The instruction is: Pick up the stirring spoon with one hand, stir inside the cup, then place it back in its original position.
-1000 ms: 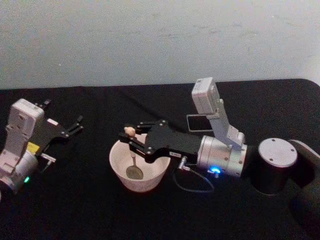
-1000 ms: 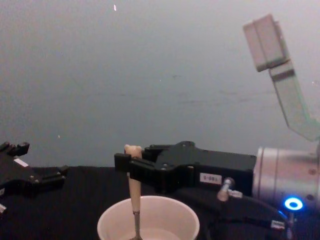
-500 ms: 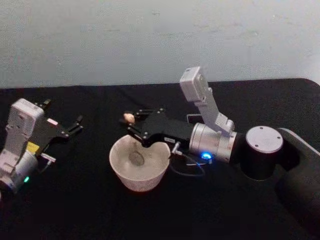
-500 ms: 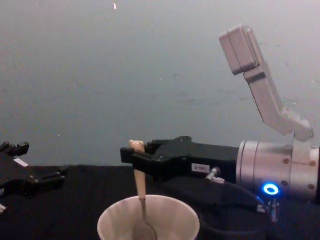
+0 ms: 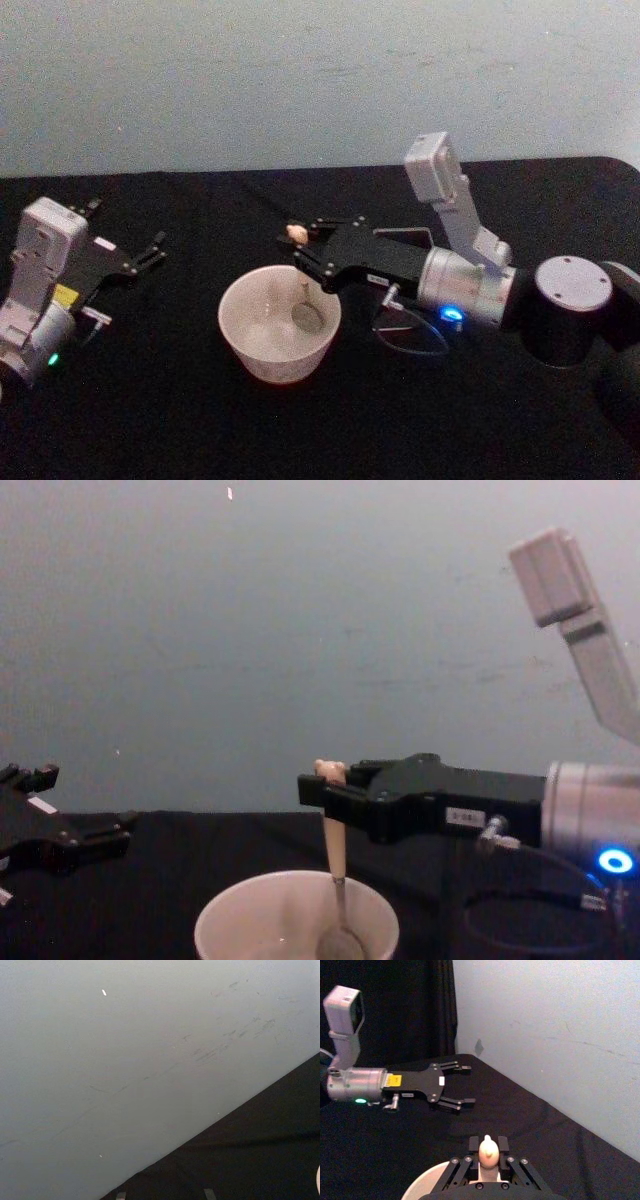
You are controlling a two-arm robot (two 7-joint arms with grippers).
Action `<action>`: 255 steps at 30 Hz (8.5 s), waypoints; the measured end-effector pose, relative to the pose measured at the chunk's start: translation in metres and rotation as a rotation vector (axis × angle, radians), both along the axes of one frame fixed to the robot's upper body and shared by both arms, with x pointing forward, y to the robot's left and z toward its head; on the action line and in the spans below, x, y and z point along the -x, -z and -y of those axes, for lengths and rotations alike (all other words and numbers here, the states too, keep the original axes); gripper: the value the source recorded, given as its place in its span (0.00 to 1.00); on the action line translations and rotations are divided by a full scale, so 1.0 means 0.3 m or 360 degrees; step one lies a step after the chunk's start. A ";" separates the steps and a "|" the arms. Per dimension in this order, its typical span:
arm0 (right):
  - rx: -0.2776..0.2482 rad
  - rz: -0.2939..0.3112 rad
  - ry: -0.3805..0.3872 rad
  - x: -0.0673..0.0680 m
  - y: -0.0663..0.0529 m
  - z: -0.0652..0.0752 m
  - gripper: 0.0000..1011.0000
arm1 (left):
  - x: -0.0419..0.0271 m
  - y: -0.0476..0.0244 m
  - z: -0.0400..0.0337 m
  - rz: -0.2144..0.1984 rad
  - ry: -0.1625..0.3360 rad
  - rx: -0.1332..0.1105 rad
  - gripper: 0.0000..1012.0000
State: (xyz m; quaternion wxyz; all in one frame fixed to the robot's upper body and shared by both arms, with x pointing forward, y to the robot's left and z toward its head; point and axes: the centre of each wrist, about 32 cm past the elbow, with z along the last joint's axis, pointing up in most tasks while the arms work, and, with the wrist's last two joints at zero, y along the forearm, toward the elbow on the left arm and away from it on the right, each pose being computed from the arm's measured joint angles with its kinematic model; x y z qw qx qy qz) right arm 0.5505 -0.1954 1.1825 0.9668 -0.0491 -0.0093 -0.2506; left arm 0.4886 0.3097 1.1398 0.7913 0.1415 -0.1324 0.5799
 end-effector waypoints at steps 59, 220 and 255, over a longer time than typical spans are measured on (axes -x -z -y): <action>-0.0043 -0.0086 0.0033 -0.010 0.007 0.001 0.21 | 0.000 0.000 0.000 0.0000 0.0000 0.0000 0.99; -0.0342 -0.0367 0.0596 0.126 0.036 0.294 0.24 | 0.000 0.000 0.000 0.0000 0.0000 0.0000 0.99; -0.0344 -0.0108 0.0644 0.130 0.007 0.267 0.99 | 0.000 0.000 0.000 0.0000 0.0000 0.0000 0.99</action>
